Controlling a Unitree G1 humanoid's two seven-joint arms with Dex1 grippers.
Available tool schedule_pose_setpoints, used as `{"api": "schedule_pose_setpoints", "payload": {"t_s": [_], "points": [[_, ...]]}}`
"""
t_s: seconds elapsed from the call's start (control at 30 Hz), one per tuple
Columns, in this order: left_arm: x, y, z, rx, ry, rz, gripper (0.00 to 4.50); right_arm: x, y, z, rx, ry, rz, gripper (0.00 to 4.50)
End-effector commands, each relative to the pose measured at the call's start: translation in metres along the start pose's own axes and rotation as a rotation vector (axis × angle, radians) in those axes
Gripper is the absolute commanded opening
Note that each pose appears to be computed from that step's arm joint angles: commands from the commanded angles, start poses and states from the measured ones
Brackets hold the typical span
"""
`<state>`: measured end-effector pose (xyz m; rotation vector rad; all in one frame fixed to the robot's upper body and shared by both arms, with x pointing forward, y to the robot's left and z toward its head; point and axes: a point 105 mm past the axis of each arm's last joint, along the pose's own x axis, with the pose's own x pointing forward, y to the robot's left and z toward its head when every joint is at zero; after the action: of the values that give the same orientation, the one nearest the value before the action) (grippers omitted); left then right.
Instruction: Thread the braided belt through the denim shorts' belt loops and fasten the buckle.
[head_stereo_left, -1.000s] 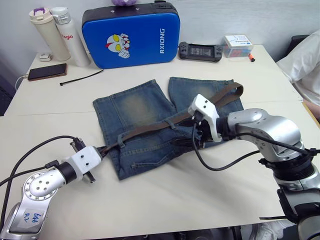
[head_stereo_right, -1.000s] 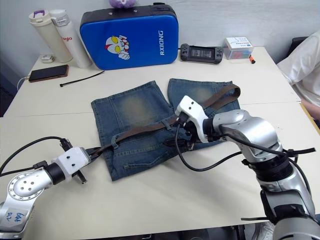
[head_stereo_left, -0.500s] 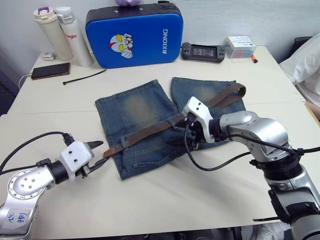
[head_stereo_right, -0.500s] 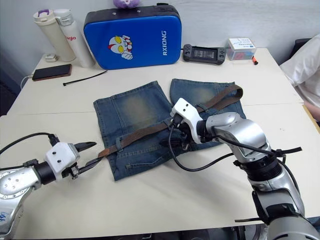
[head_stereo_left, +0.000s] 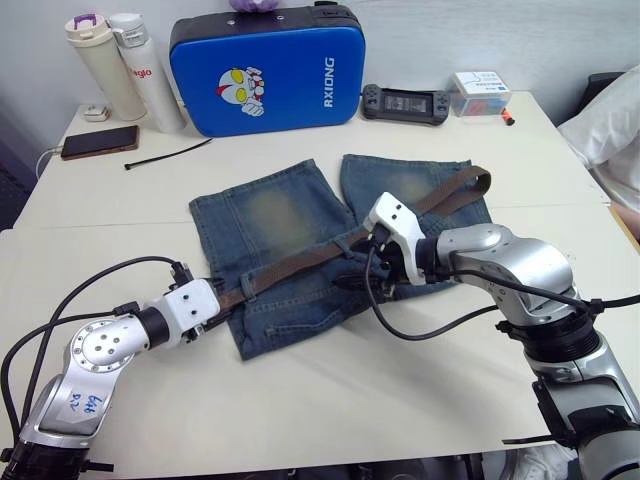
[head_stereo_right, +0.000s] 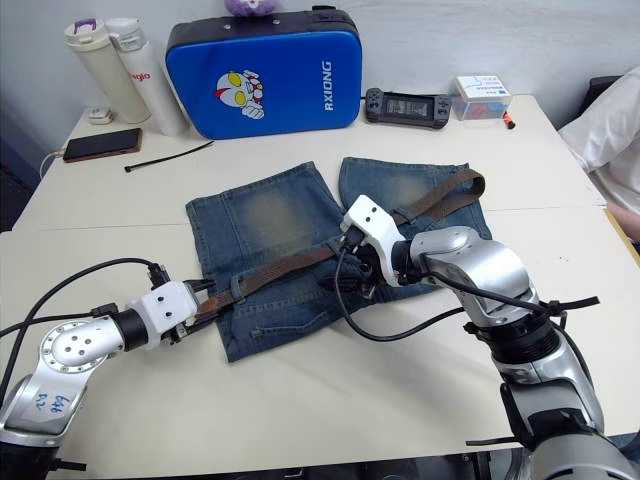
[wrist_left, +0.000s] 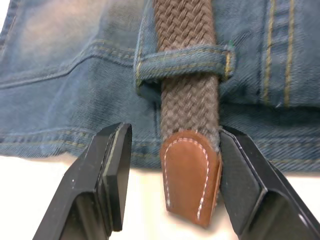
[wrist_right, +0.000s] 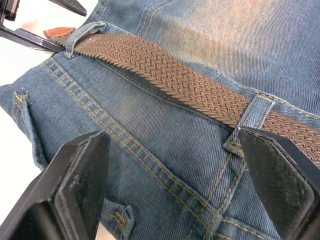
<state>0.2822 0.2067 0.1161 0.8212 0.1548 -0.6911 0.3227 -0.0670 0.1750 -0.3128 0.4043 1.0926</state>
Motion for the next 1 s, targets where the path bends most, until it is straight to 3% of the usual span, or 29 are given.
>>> {"api": "schedule_pose_setpoints", "payload": {"t_s": [0.03, 0.07, 0.2, 0.43, 0.57, 0.77, 0.87, 1.0], "points": [[-0.004, 0.003, -0.003, -0.008, 0.006, 0.030, 2.17, -0.010, -0.003, 0.007, -0.029, -0.026, -0.028, 4.34], [-0.004, 0.004, -0.002, -0.015, -0.001, 0.034, 1.91, -0.010, -0.003, 0.007, -0.030, -0.025, -0.027, 4.34], [-0.009, 0.007, 0.000, -0.030, -0.016, 0.045, 0.03, -0.011, -0.003, 0.006, -0.033, -0.016, -0.024, 4.34], [-0.019, 0.020, 0.003, -0.069, -0.035, 0.105, 0.01, -0.011, -0.004, 0.001, -0.038, 0.013, -0.014, 4.34], [-0.022, 0.025, 0.004, -0.073, -0.034, 0.120, 0.00, -0.009, -0.004, -0.001, -0.005, 0.007, 0.003, 3.06], [-0.033, 0.031, 0.006, -0.062, -0.027, 0.126, 0.00, 0.008, -0.020, -0.023, 0.093, 0.036, -0.042, 0.03], [-0.041, 0.031, 0.001, -0.045, 0.000, 0.107, 0.00, 0.017, -0.036, -0.049, 0.117, 0.106, -0.108, 0.03], [-0.057, 0.034, -0.013, -0.005, 0.072, 0.101, 0.00, 0.021, -0.043, -0.063, 0.118, 0.145, -0.131, 0.03]]}}
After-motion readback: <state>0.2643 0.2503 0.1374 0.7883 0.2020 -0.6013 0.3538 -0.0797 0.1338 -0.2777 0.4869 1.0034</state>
